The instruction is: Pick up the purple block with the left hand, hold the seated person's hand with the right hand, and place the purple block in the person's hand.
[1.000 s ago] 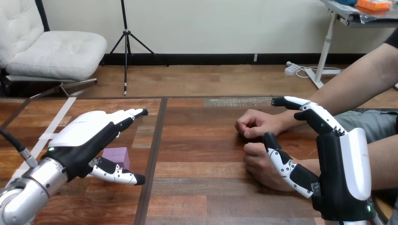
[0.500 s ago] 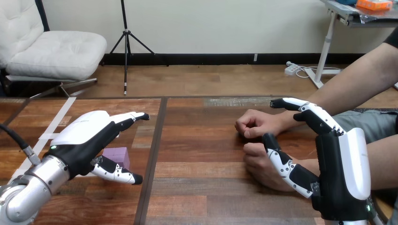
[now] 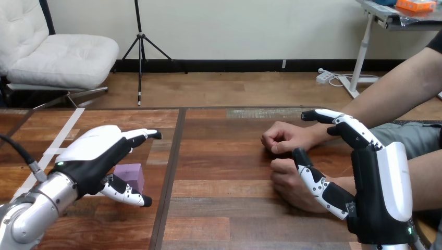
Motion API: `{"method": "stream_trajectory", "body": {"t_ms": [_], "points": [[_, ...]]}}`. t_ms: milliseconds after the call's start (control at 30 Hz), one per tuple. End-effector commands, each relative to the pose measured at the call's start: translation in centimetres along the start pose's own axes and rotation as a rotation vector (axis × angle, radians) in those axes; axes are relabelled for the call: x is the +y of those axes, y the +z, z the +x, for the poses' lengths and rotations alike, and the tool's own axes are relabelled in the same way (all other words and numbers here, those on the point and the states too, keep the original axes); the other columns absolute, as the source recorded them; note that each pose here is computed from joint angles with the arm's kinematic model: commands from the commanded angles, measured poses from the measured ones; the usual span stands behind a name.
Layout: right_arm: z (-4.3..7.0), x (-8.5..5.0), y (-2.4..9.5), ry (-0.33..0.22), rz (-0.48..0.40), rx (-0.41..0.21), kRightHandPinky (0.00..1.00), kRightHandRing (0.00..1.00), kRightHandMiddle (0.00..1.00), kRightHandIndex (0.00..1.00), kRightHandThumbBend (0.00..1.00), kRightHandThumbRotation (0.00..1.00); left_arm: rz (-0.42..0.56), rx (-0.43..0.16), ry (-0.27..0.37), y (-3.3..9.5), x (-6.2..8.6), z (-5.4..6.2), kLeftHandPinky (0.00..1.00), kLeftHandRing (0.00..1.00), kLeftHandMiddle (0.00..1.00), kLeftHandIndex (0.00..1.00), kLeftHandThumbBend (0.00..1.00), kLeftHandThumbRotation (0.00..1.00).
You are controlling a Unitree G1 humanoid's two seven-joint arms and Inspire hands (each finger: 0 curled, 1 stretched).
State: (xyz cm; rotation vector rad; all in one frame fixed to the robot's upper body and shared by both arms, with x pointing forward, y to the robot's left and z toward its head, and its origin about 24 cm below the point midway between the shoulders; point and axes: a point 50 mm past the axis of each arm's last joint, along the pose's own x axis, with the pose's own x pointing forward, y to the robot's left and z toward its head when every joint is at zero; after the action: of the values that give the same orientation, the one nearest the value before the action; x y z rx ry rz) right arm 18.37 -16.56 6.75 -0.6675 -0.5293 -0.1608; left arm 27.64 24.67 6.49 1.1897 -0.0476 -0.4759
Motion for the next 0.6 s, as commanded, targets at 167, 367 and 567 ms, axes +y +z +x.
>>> {"method": "stream_trajectory", "body": {"t_ms": [167,367,567], "points": [[1.85,-0.71,0.67,-0.039,0.000,-0.068,0.65,0.74,0.73,0.67,0.39,0.00,0.114,0.024,0.029,0.38,2.63,1.32,0.89,0.91,0.92,0.89,0.80,0.10],[1.88,-0.73,0.70,-0.036,-0.004,-0.066,0.65,0.74,0.73,0.67,0.39,0.00,0.136,0.048,0.023,0.21,2.61,1.55,0.91,0.92,0.92,0.90,0.79,0.12],[1.90,-0.73,0.70,-0.032,-0.007,-0.065,0.65,0.74,0.73,0.67,0.39,0.00,0.161,0.064,0.016,0.05,2.64,1.74,0.92,0.93,0.93,0.90,0.78,0.14]]}}
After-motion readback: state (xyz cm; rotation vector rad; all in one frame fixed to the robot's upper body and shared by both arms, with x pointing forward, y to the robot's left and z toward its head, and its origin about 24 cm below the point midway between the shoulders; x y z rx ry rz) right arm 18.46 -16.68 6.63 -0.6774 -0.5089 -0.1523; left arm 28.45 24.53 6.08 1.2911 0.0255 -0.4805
